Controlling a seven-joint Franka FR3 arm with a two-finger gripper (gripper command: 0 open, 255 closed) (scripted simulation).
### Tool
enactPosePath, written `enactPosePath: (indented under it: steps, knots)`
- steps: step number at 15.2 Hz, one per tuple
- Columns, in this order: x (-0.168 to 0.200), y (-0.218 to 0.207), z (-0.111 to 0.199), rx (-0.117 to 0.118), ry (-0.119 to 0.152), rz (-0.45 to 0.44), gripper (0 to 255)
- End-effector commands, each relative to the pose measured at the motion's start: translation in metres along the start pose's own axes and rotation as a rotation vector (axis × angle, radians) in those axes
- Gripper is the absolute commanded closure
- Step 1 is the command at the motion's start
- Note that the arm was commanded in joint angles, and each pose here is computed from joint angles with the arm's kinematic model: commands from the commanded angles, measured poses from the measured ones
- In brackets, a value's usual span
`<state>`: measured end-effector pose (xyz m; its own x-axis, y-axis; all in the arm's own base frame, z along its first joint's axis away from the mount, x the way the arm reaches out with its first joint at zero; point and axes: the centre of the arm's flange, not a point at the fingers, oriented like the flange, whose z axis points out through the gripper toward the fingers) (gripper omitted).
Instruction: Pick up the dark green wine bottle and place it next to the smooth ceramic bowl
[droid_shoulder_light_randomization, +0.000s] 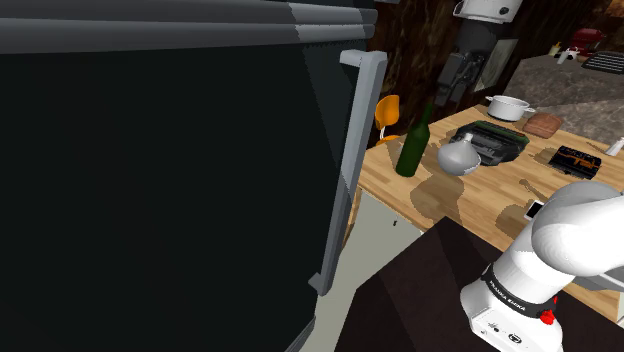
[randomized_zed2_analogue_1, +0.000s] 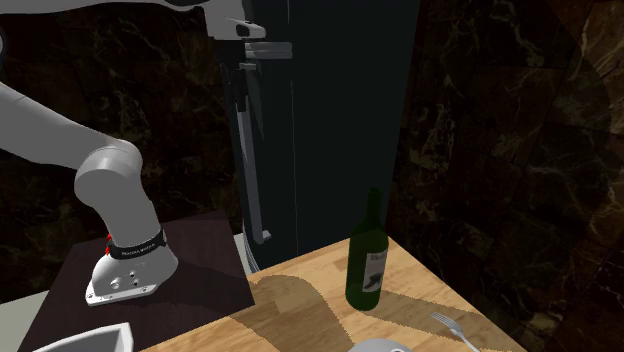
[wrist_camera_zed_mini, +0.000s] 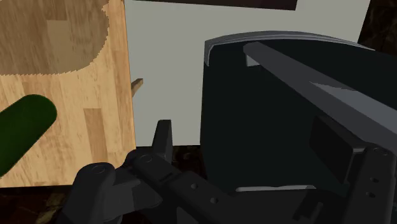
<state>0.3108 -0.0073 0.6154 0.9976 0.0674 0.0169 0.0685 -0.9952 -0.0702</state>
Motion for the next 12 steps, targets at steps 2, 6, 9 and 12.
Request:
enactPosePath:
  steps: [2,6,9,12]
  knots:
    - [0.004,0.011,0.004,-0.002,0.003,-0.002,0]
    - [0.022,0.057,0.017,-0.009,0.017,-0.008,0]
    - [0.035,0.092,0.027,-0.015,0.027,-0.013,0]
    - [0.049,0.126,0.037,-0.020,0.037,-0.017,0]
